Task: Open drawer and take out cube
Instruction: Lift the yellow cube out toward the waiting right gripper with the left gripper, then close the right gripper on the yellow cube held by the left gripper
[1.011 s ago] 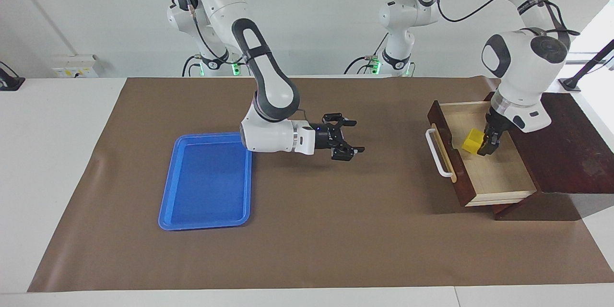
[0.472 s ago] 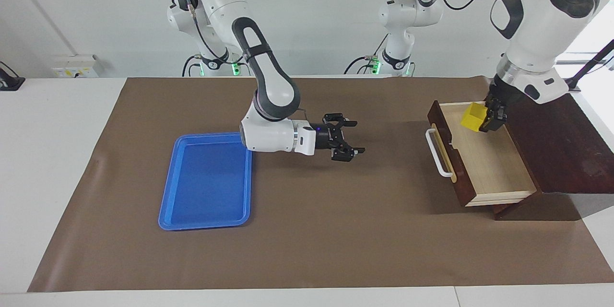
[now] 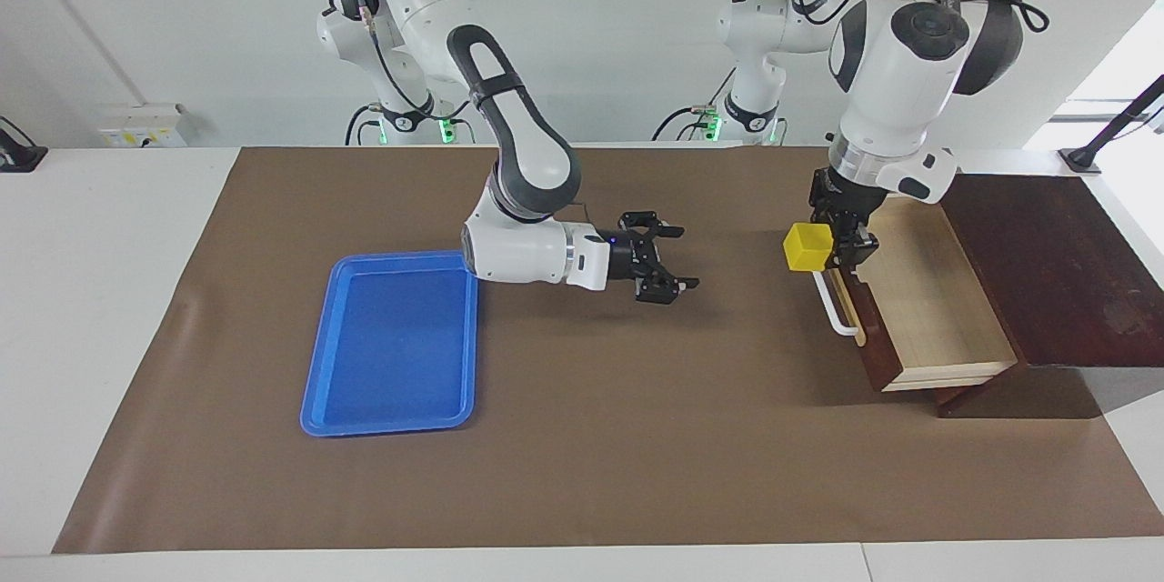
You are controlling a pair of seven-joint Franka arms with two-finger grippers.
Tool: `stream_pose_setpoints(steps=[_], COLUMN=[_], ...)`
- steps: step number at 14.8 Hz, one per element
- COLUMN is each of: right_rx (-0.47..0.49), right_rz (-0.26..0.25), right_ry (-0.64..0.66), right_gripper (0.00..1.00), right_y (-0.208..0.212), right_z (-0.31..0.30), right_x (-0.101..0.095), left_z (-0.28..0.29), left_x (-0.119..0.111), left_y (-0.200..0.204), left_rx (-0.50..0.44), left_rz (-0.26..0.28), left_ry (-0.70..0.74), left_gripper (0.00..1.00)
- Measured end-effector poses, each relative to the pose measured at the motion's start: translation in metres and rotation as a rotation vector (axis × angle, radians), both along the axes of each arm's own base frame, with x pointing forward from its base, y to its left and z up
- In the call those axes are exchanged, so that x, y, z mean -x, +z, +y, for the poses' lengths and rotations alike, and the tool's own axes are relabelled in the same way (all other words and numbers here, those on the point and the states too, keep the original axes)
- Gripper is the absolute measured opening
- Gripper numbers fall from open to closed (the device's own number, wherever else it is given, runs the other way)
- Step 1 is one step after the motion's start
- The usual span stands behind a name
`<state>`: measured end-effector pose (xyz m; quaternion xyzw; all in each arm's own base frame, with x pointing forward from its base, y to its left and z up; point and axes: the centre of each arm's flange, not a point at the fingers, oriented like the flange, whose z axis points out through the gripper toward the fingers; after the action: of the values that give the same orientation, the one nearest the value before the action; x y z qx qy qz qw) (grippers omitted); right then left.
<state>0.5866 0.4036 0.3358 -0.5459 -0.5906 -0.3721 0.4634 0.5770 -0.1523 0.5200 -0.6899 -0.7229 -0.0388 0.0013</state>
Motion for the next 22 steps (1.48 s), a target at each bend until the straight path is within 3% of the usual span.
stream_pose_setpoints(steps=[4,10,15,22], right_rx=[0.02,0.04,0.048,0.025], right_rz=[-0.014,-0.025,-0.025,-0.033], right_ry=[0.004,0.0,-0.012,-0.047], right_gripper=[1.0,1.0,1.0,1.0], right_y=[-0.001,-0.002,-0.007,0.011], right_z=[0.02,0.037,0.033,0.025], right_x=[0.012,0.022,0.018,-0.004], left_z=[-0.051,-0.082,-0.099,-0.103], left_x=[0.016,0.032,0.045,0.053], left_y=[-0.018,-0.035,-0.036,-0.049], left_rx=[0.008,0.004,0.007,-0.001], left_rz=[-0.002,0.013,0.006,0.022], left_ry=[0.029,0.043,0.057,0.057], left_gripper=[0.56,0.56,0.56,0.56])
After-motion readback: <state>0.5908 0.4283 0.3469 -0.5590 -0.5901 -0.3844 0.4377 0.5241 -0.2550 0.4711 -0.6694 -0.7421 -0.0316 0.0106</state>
